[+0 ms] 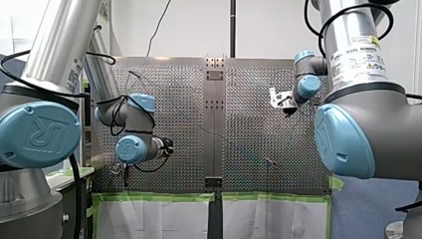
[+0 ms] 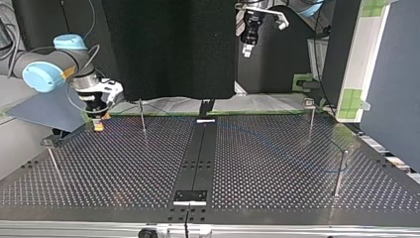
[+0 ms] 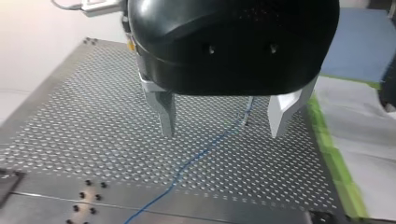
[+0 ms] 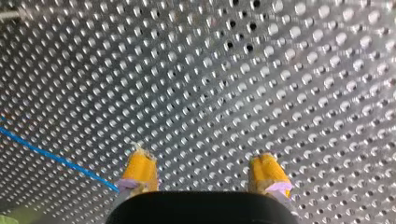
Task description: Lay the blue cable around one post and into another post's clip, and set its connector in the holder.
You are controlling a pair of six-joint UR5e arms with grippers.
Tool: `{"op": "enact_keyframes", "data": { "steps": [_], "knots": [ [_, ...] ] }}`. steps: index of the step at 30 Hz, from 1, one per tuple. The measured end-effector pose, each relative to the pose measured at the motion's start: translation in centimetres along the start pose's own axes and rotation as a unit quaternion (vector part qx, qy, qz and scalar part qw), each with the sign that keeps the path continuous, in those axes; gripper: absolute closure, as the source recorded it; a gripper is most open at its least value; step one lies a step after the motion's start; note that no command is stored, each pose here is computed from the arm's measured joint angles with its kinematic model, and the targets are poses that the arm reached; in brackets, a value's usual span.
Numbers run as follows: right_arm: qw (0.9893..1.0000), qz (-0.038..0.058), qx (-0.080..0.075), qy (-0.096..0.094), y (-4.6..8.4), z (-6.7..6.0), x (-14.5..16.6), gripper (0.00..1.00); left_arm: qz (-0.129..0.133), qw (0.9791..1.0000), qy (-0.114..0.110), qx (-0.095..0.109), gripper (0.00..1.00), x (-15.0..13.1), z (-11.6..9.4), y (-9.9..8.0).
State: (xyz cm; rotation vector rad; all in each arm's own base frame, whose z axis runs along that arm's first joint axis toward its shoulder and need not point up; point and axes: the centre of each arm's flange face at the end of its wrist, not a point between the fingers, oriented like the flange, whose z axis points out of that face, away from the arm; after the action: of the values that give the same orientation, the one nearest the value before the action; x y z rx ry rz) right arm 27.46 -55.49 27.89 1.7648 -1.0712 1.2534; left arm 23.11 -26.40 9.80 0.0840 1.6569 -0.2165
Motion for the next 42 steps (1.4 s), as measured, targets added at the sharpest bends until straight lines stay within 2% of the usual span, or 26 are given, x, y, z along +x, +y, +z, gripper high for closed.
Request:
{"op": "enact_keyframes", "data": {
  "steps": [5, 8, 14, 21, 24, 30, 35, 42],
  "knots": [
    [1.0000, 0.0010, -0.001, -0.001, -2.4, -0.5, -1.4, 0.01, -0.027, 0.9994, -0.018, -0.005, 0.02, -0.5, 0.7, -0.1],
    [1.0000, 0.0064, -0.001, -0.003, -3.8, -0.9, -2.3, 0.01, -0.045, 0.9985, -0.029, -0.013, 0.02, -0.9, 1.3, -0.2],
    [0.9997, 0.0225, -0.002, 0.001, -6.4, -1.5, -3.5, 0.01, -0.066, 0.9963, -0.045, -0.033, 0.02, -1.5, 2.2, -0.2],
    [0.9990, 0.0425, -0.004, 0.011, -9.6, -2.4, -4.8, 0.01, -0.072, 0.9942, -0.050, -0.062, 0.02, -1.7, 2.2, 0.3],
    [0.9987, 0.0480, -0.004, 0.015, -10.8, -2.8, -5.3, 0.01, -0.074, 0.9933, -0.050, -0.074, 0.02, -1.7, 2.2, 0.6],
    [0.9985, 0.0433, -0.006, 0.032, -13.2, -3.3, -5.4, 0.01, -0.072, 0.9925, -0.046, -0.088, 0.02, -1.6, 2.0, 0.9],
    [0.9984, 0.0400, -0.006, 0.039, -15.0, -4.0, -5.8, 0.01, -0.068, 0.9921, -0.043, -0.096, 0.02, -1.5, 2.0, 1.1],
    [0.9983, 0.0383, -0.007, 0.043, -18.0, -5.9, -8.0, 0.01, -0.067, 0.9918, -0.044, -0.099, 0.02, -1.5, 2.0, 1.2]
  ]
}}
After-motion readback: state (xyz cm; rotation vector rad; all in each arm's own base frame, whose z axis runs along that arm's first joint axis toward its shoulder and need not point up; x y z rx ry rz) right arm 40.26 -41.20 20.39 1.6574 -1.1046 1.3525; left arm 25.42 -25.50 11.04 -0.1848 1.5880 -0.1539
